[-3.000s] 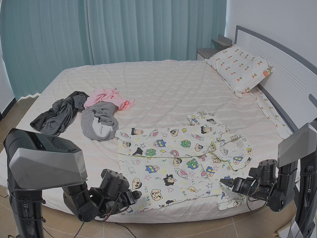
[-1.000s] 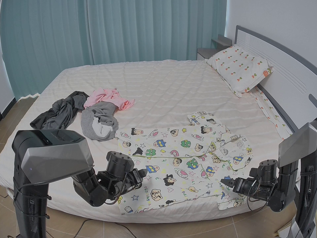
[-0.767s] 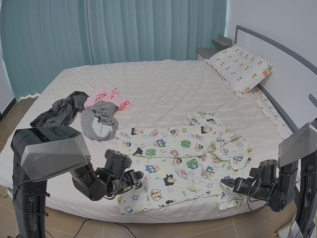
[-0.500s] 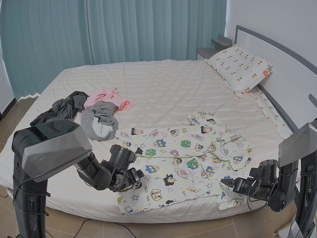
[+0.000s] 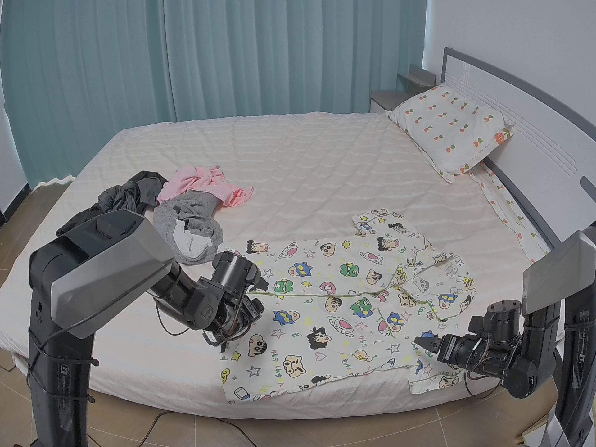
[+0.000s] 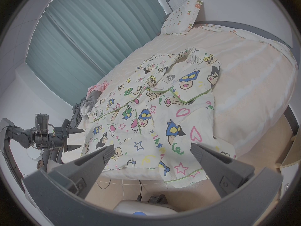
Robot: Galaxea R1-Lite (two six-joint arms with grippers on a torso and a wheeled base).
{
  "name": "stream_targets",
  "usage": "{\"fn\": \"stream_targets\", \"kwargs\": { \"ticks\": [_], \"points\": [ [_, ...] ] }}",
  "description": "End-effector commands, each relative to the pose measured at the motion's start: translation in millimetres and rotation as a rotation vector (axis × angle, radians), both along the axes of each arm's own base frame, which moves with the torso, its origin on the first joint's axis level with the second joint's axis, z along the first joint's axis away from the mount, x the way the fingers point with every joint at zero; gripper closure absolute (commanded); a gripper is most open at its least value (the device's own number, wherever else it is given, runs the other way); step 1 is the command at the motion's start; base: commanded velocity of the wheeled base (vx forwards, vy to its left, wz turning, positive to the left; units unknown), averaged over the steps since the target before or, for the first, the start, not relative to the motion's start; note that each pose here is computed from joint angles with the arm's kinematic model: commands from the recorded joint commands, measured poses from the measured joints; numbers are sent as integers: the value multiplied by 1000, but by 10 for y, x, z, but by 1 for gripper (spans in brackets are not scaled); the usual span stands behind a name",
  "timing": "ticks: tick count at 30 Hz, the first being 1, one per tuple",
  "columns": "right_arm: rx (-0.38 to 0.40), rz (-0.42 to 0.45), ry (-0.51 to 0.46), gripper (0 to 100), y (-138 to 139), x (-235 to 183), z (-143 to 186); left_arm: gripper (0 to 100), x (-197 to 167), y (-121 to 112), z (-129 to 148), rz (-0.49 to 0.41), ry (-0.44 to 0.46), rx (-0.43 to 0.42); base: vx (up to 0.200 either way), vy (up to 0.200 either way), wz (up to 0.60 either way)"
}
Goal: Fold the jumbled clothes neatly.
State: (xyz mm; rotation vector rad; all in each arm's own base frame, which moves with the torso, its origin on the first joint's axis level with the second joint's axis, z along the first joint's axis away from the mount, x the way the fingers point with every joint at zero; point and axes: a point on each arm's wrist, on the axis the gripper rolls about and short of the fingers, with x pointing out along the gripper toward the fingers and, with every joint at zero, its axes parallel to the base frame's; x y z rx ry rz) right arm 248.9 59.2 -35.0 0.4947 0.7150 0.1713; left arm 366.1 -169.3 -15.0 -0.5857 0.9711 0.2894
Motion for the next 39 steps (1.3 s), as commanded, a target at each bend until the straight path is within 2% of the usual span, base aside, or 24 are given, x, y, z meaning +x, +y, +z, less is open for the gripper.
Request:
{"fn": "stream_targets", "kwargs": {
  "ticks": [1, 7, 12, 20, 23, 29, 33, 37, 38, 39],
  "points": [
    [2, 0, -10, 0, 2, 6, 7, 0, 4, 5, -86, -22, 17, 59, 0, 0, 0],
    [2, 0, -10, 0, 2, 6, 7, 0, 32, -30, -157, -41, 88, 163, 0, 0, 0],
    [2, -2, -12, 0, -1, 10, 7, 0, 60, -78, -136, -50, 114, 180, 0, 0, 0],
    [4, -2, -14, 0, -4, 12, 15, 0, -28, -246, -120, -147, 133, 222, 0, 0, 0],
    [4, -3, -14, 0, -8, 13, 15, 0, -61, -336, -67, -182, 176, 249, 0, 0, 0],
    [4, -3, -16, 0, -8, 13, 19, 0, 14, -393, 42, -179, 153, 209, 0, 0, 0],
    [3, -5, -16, 0, -9, 13, 19, 0, 25, -437, 54, -184, 161, 144, 0, 0, 0],
    [3, -5, -16, 0, -9, 13, 19, 0, 18, -448, -4, -194, 171, 155, 0, 0, 0],
    [3, -5, -16, 0, -9, 13, 19, 0, 34, -422, -89, -183, 169, 208, 0, 0, 0],
    [3, -5, -16, 0, -9, 13, 19, 0, 48, -407, -94, -192, 167, 215, 0, 0, 0]
  ]
}}
